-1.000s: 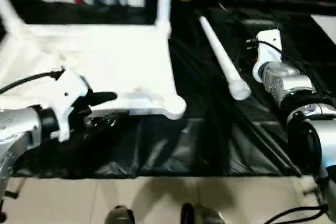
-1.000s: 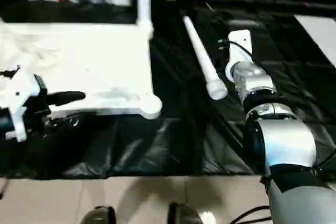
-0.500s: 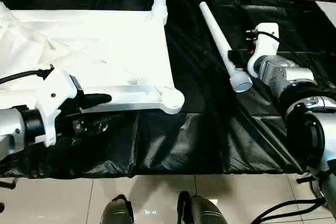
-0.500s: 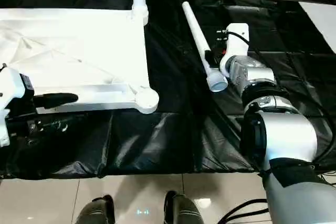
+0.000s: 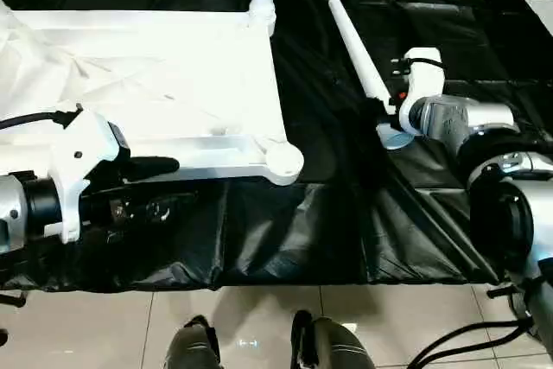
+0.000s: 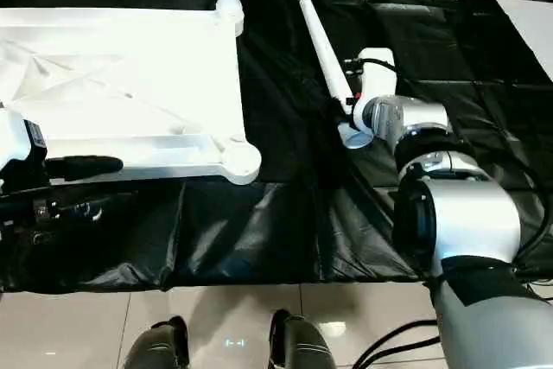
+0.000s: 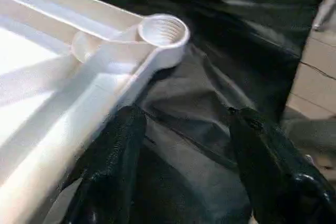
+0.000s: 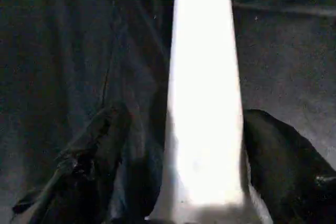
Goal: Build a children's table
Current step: Pick table leg
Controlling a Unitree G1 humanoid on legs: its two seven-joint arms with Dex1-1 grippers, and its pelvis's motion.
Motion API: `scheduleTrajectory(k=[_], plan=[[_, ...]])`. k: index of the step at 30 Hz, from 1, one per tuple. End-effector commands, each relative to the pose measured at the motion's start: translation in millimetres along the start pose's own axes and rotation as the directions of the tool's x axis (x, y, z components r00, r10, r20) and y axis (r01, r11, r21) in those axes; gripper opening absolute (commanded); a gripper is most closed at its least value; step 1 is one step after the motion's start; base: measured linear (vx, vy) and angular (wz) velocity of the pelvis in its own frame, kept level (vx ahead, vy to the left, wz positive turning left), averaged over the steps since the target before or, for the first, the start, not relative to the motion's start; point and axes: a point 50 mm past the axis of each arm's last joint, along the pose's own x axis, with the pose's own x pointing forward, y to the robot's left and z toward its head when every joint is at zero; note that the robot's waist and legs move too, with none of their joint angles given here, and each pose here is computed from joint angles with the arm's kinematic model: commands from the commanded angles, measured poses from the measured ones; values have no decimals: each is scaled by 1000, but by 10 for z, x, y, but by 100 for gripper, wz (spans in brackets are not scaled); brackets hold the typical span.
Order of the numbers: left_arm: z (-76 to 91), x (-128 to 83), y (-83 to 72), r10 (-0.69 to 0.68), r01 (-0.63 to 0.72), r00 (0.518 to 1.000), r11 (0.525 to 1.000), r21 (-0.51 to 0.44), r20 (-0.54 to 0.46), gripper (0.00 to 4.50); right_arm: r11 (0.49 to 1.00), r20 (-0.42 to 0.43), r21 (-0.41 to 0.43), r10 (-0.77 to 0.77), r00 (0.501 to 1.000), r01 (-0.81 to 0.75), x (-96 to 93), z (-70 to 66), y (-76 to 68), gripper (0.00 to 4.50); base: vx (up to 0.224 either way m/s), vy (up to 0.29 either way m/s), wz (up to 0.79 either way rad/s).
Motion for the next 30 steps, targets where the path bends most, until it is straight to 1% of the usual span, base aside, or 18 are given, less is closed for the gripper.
scheduleTrajectory(k=[1, 5, 7, 9, 10, 14, 15, 17, 21, 23, 24, 25, 27, 28, 29, 30], plan=[[26, -38, -52, -32, 32, 999, 999, 13, -12, 292, 1000, -87, -10, -15, 996, 15, 0, -147, -64, 317, 0, 0, 0], [20, -61, -85, -66, 66, 997, 998, 6, -27, 292, 999, -109, -39, -20, 994, 16, -8, -174, -92, 284, 0, 0, 0], [32, -62, -95, -72, 72, 997, 997, 6, -22, 292, 999, -117, -40, -34, 993, 30, -9, -197, -111, 263, 0, 0, 0], [39, -58, -93, -68, 68, 998, 998, 9, -18, 292, 999, -120, -34, -44, 992, 40, -10, -211, -124, 256, 0, 0, 0], [44, -58, -89, -65, 65, 998, 998, 10, -15, 292, 999, -121, -32, -47, 992, 43, -10, -217, -128, 245, 0, 0, 0], [46, -58, -69, -52, 52, 999, 999, 13, -10, 292, 998, -91, 8, -54, 994, 55, 1, -228, -138, 211, 0, 0, 0], [46, -61, -63, -48, 48, 999, 999, 16, -10, 292, 998, -78, 28, -57, 995, 60, 2, -226, -144, 211, 0, 0, 0], [47, -54, -44, -39, 39, 999, 999, 22, -5, 292, 996, -64, 64, -60, 996, 64, 6, -246, -158, 196, 0, 0, 0], [71, -25, -4, -28, 27, 999, 999, 28, 27, 292, 991, -44, 114, -60, 997, 65, 17, -291, -178, 192, 0, 0, 0], [71, 11, 18, -25, 24, 999, 999, 29, 39, 292, 990, -30, 124, -61, 998, 65, 22, -303, -185, 190, 0, 0, 0], [74, 41, 36, -22, 21, 998, 1000, 22, 57, 292, 988, -3, 145, -63, 998, 62, 21, -280, -187, 190, 0, 0, 0], [79, 108, 63, -20, 19, 995, 1000, 5, 94, 292, 981, 68, 186, -69, 995, 56, 9, -200, -199, 189, 0, 0, 0], [79, 108, 63, -20, 19, 995, 1000, 5, 94, 292, 981, 68, 186, -69, 995, 56, 9, -200, -199, 189, 0, 0, 0], [73, 204, 100, -14, 16, 992, 1000, -13, 127, 292, 978, 137, 203, -68, 988, 40, -9, -110, -207, 189, 0, 0, 0], [66, 264, 121, -11, 14, 990, 1000, -21, 138, 292, 980, 168, 199, -62, 984, 28, -17, -69, -205, 189, 0, 0, 0], [63, 280, 126, -9, 13, 990, 1000, -25, 141, 292, 980, 177, 198, -60, 982, 24, -19, -58, -203, 189, 0, 0, 0]])
